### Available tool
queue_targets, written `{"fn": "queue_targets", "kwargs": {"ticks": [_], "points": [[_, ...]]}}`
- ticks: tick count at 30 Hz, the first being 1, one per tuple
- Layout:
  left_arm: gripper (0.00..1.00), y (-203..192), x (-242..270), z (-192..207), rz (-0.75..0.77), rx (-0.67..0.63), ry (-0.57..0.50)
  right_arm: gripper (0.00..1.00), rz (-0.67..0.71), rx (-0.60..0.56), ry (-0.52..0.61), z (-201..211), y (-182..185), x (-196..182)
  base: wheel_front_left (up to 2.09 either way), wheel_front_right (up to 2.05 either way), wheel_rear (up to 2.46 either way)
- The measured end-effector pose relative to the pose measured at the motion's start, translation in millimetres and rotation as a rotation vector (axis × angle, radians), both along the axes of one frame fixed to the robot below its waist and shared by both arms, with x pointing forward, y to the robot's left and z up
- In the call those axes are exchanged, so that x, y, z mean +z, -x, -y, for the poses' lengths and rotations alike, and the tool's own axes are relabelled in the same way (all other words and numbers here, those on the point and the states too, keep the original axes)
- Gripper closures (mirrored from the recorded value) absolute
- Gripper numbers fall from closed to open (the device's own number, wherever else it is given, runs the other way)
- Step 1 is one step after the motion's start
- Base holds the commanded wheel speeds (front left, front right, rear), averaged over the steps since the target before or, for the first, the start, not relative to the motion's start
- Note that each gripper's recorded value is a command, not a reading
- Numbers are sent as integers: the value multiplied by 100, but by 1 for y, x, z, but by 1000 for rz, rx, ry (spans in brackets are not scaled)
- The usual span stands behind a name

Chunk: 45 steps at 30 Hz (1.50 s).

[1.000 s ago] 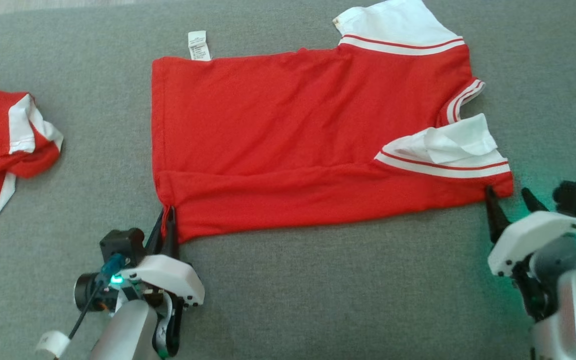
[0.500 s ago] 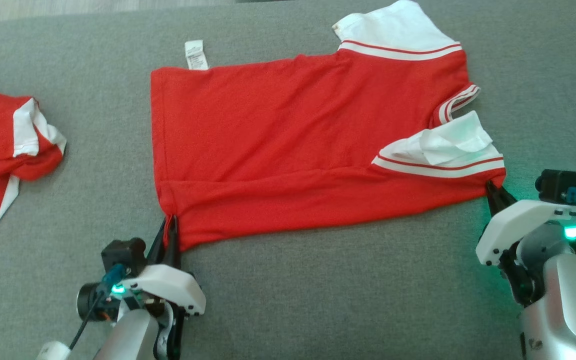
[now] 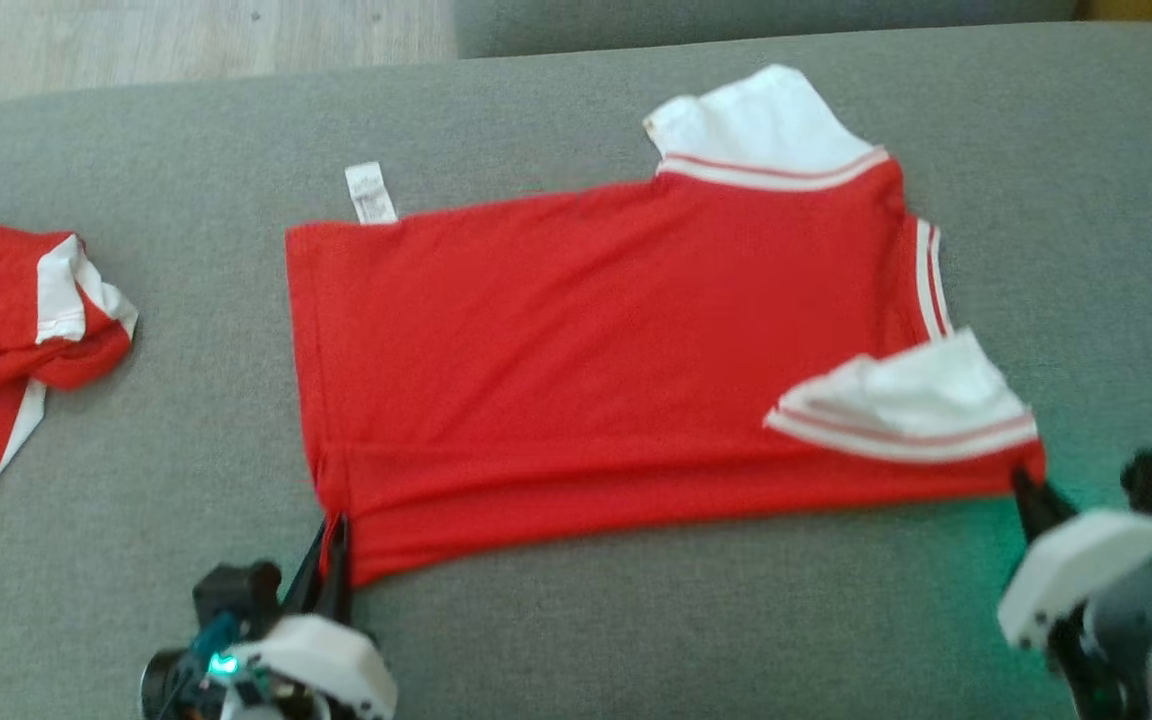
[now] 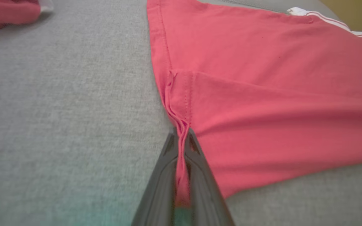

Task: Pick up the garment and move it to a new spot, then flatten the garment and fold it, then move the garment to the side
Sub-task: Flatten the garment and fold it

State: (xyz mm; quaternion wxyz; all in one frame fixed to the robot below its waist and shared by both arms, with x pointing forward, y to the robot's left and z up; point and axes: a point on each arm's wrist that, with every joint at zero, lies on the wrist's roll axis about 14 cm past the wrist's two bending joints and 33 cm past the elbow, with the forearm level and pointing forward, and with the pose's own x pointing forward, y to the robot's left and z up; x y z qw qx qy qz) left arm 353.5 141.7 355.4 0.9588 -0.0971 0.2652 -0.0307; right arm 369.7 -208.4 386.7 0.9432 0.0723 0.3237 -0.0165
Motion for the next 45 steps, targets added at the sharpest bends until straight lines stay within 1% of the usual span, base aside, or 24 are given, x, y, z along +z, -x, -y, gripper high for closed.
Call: {"fn": "queue_targets", "kwargs": {"ticks": [4,5,6,7,11,15,17,20,23,27,32,36,38,44,45], "points": [[100,15,-2,-5,-20,-7,-14,100,-69,-18,-43,1,32,-7,0,0,0],[84,18,-1,-6,-27,-9,-20,0,-99,-22,-71,0,43,-9,0,0,0],[9,18,0,-6,-21,-10,-20,0,-115,-22,-84,-2,48,-10,0,0,0],[0,20,1,-7,-22,-7,-22,0,-112,-22,-87,-2,50,-8,0,0,0],[0,26,5,-15,-26,9,-22,0,-23,-31,-52,8,38,20,0,0,0],[0,8,26,-18,31,21,-18,0,80,-7,32,11,6,58,0,0,0],[0,-9,38,-19,55,9,-23,0,137,19,50,4,-19,79,0,0,0],[0,-47,60,-19,110,-4,-33,0,215,85,64,-14,-63,108,0,0,0],[0,-89,77,-17,156,-11,-42,0,253,145,63,-32,-102,122,0,0,0],[0,-130,70,-20,133,14,-64,0,246,213,60,-50,-142,117,0,0,0],[0,-153,36,-16,49,38,-50,0,221,278,61,-69,-175,96,0,0,0],[0,-156,8,-13,-24,40,-57,0,193,275,71,-62,-185,77,0,0,0],[0,-161,5,-13,-18,41,-59,0,169,274,66,-61,-184,66,0,0,0],[0,-167,3,-16,-12,42,-67,0,137,270,80,-54,-183,54,0,0,0],[29,-168,2,-16,-14,42,-68,0,133,271,77,-54,-183,53,0,0,0]]}}
